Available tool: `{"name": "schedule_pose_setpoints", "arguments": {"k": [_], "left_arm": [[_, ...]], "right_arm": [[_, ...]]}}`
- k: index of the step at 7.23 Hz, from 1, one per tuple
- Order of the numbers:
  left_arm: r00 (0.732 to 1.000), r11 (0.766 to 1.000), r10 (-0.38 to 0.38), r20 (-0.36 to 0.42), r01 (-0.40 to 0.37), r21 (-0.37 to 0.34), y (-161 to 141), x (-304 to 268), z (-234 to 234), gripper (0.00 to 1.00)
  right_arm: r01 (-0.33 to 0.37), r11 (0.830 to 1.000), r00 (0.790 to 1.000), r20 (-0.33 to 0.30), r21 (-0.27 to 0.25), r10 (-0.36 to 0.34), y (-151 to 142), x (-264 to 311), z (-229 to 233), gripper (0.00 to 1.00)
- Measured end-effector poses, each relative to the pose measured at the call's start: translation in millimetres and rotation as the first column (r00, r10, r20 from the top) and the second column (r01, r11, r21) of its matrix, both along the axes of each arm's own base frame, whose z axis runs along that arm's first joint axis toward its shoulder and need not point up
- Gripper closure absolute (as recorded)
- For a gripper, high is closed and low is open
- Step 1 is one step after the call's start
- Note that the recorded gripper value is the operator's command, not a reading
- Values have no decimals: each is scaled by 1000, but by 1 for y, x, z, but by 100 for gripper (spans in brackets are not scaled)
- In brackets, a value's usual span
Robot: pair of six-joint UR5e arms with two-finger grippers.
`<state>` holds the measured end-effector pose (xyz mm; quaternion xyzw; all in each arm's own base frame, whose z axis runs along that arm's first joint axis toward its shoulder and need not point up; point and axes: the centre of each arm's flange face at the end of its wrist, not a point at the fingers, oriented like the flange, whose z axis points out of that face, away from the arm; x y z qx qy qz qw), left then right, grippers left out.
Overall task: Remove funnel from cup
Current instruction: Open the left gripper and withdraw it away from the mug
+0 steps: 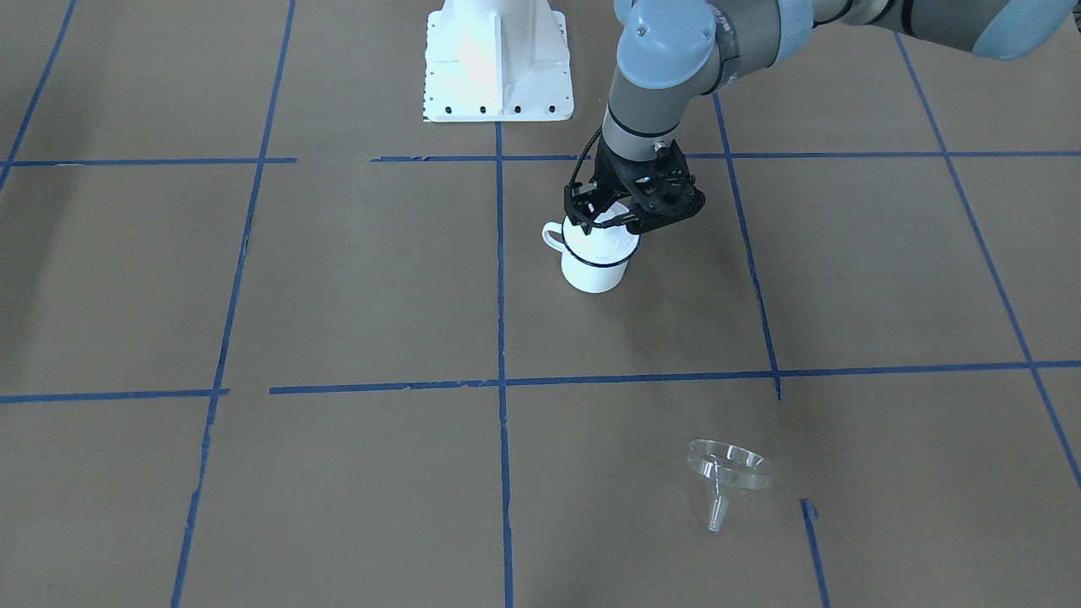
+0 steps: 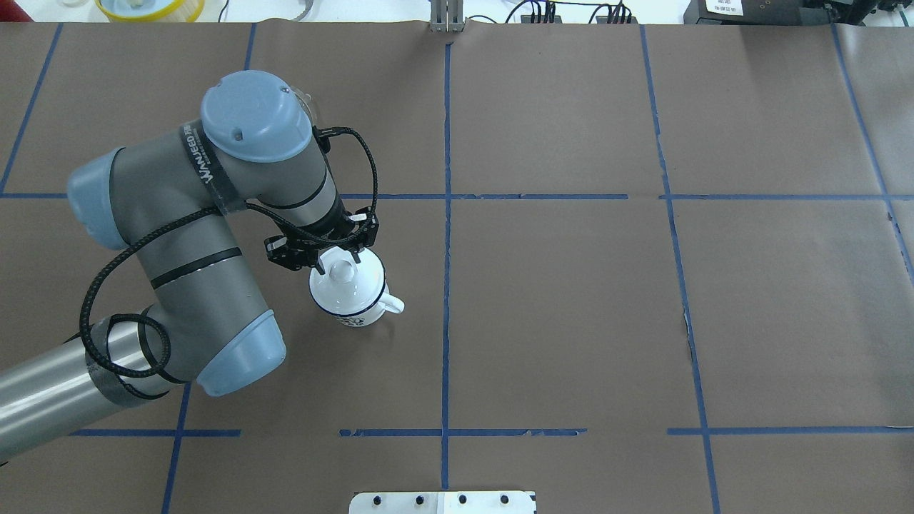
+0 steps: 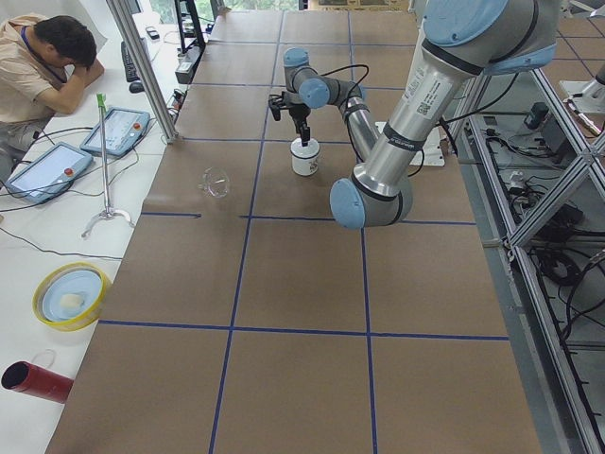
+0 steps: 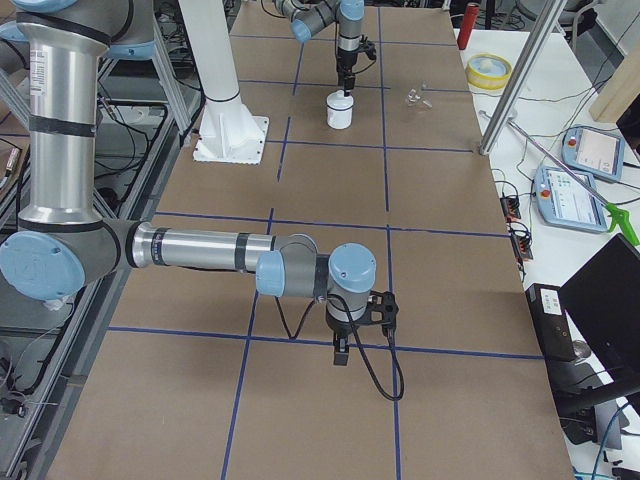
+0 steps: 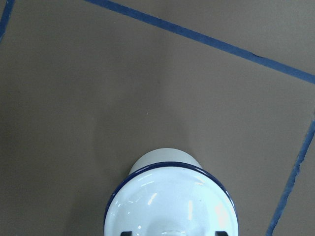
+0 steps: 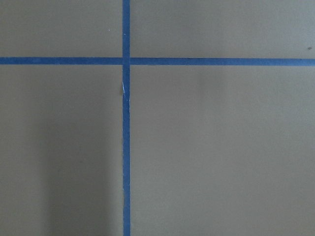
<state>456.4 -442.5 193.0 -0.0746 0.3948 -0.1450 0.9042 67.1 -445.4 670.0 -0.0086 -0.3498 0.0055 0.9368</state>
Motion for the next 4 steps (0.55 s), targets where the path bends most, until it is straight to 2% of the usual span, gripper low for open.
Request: {"name": "schedule_pose_setpoints", "arguments": {"k": [1,2,4], "left_arm": [[1000,999,16,-19,-15,44,4,-17,-3,0],[999,992,38,-37,-33,119,3,-48,-4,0],[998,948,64,2,-62,312,-43,-162,25,0]], "right_arm": [[0,1000,1000,0,0,0,0,0,0,0],[0,1000,1000,0,0,0,0,0,0,0],[0,1000,1000,0,0,0,0,0,0,0]]}}
